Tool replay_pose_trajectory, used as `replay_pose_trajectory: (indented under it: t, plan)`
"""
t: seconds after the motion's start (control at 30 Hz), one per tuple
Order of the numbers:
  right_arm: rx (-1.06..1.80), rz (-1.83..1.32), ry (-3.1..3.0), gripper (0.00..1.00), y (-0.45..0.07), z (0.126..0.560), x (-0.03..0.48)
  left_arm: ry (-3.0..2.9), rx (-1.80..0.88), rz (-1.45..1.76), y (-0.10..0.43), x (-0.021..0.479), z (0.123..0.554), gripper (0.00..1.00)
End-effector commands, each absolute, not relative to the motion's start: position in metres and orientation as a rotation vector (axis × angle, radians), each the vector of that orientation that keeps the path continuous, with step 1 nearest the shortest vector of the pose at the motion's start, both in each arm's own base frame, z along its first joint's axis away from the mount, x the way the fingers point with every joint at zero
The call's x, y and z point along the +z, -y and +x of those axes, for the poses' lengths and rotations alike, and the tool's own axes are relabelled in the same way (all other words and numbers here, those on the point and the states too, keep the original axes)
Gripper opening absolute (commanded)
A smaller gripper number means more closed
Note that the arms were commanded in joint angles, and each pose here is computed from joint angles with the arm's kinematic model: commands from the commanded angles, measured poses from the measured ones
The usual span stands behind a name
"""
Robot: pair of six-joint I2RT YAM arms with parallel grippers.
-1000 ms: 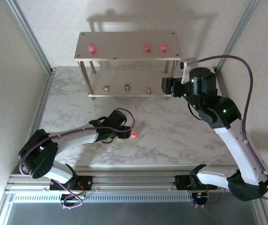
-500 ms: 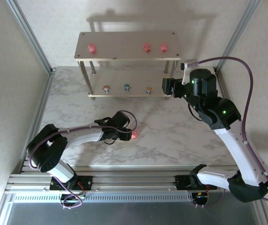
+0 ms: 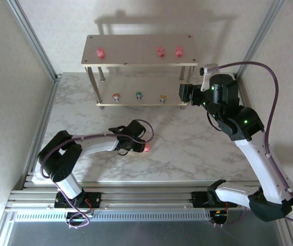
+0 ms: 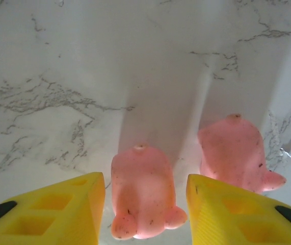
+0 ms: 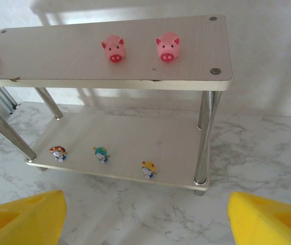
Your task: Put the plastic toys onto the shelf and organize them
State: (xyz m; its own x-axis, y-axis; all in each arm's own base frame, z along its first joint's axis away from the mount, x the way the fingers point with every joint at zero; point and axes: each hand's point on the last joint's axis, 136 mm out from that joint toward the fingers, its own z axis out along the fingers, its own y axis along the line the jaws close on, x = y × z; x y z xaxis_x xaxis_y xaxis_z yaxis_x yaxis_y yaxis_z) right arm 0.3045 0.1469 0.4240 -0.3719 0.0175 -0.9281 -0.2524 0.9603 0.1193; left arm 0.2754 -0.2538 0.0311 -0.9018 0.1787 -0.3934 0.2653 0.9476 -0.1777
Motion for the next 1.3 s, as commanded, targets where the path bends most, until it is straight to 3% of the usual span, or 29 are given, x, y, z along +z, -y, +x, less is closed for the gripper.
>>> replay_pose_trajectory:
  t: [0.0,0.17,0.37,0.5,0.93,1.03,1.27]
  plan:
    - [0.295,-0.152,-1.928,0.83,-0.147,0.31,0.421,-2.739,-0.258,0.374,0.253,0.025,0.275,0.41]
    - [0.299,-0.147,-1.932,0.83,-0.147,0.312,0.419,-2.752,-0.238,0.391,0.25,0.019,0.273,0.28]
    - [0.295,-0.138,-1.919,0.83,-0.145,0.315,0.421,-2.698,-0.174,0.411,0.246,0.045,0.286,0.22]
    - [0.295,-0.141,-1.922,0.83,-0.147,0.318,0.419,-2.602,-0.194,0.381,0.245,0.104,0.314,0.22]
    - [0.343,-0.195,-1.947,0.82,-0.178,0.347,0.411,-2.023,-0.288,0.205,0.195,0.4,0.457,0.27]
    - [0.361,-0.213,-1.944,0.82,-0.185,0.353,0.414,-1.964,-0.295,0.181,0.19,0.43,0.482,0.27]
    - [0.388,-0.233,-1.943,0.82,-0.196,0.362,0.414,-1.974,-0.299,0.119,0.178,0.42,0.518,0.27]
